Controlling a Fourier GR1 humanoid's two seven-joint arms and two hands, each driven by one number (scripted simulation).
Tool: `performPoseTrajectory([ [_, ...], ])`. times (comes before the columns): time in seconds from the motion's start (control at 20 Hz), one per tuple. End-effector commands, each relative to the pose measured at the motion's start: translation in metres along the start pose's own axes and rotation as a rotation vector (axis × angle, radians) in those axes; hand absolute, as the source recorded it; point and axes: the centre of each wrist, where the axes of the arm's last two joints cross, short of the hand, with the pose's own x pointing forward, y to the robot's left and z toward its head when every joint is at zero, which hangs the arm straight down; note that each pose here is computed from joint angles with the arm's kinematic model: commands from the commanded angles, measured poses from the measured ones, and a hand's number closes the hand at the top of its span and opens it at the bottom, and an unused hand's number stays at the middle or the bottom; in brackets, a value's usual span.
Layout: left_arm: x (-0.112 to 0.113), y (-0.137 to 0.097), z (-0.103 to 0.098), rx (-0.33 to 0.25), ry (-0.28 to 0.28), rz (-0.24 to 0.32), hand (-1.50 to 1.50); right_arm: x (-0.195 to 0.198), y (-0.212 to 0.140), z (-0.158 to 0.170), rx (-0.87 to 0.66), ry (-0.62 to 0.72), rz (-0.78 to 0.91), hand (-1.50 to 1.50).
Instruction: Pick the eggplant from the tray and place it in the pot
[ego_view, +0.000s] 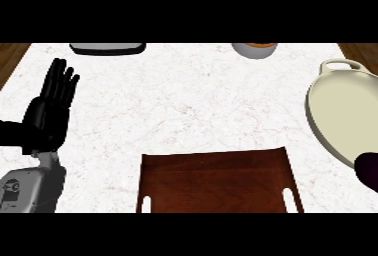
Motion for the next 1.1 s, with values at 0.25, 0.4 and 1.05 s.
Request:
performPoseTrajectory([
  [0.25, 0.012, -0.006, -0.012, -0.009, 0.002, -0.016, 0.00, -0.128, -0.001, -0.038, -0.009, 0.012, -0.109, 1.50],
  [0.4, -0.001, -0.013, -0.009, -0.032, 0.007, 0.023, 0.00, -0.144, 0.012, -0.061, 0.035, 0.003, -0.089, 1.50],
  [1.05, 0.017, -0.019, -0.017, -0.029, -0.023, 0.008, 0.00, -0.196, 0.064, -0.068, 0.322, 0.193, -0.228, -1.50],
])
